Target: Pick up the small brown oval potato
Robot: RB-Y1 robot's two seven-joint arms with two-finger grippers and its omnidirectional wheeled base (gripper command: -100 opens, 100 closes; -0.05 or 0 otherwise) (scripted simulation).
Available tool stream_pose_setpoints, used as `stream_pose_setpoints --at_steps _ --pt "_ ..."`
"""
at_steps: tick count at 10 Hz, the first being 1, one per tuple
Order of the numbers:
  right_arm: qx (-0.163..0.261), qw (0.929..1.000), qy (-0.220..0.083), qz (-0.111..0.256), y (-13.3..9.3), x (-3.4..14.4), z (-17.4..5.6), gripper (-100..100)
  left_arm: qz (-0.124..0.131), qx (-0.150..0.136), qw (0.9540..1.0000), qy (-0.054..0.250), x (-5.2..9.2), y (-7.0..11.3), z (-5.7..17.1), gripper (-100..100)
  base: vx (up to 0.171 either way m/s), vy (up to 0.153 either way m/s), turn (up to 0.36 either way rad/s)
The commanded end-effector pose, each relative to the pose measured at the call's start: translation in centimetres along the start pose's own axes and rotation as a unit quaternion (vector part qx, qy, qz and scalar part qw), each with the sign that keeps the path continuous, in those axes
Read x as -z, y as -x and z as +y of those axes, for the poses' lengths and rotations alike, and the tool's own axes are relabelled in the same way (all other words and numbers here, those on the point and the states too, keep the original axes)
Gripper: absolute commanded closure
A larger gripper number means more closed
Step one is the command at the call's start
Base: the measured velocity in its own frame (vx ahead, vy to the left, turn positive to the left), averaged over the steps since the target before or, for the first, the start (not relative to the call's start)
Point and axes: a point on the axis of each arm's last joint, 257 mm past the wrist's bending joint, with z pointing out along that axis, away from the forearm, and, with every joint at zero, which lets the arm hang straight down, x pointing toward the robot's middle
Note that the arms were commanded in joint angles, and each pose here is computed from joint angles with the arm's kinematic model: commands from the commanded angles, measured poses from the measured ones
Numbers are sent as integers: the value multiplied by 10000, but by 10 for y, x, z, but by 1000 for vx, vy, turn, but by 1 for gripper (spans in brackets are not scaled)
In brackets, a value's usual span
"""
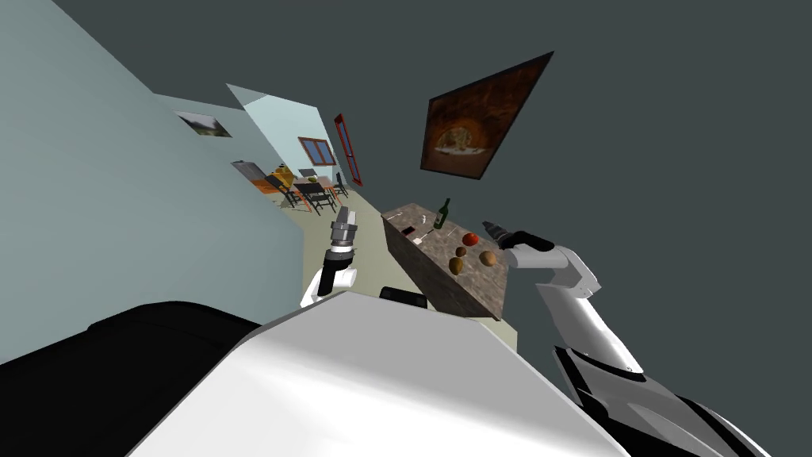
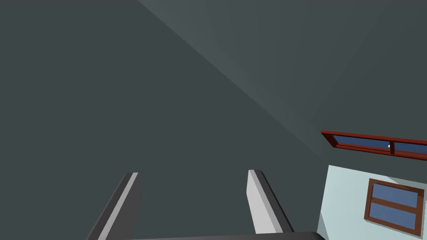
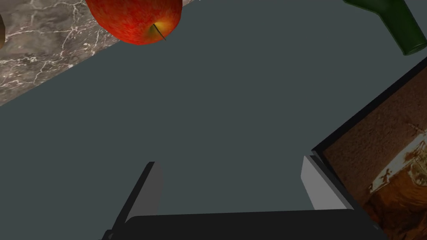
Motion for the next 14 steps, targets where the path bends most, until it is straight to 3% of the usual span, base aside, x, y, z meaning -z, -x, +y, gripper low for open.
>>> stream_pose_setpoints --at_steps 1,8,14 --pt "121 9996 -234 135 3 -4 -11 -100 0 0 10000 0 0 0 0 0 35 38 97" --pt "302 9930 -978 596 -3 -3 -47 -100 0 0 10000 0 0 0 0 0 26 25 40" --pt "524 9770 -1696 1183 -11 4 -86 -100 0 0 10000 0 0 0 0 0 32 29 55"
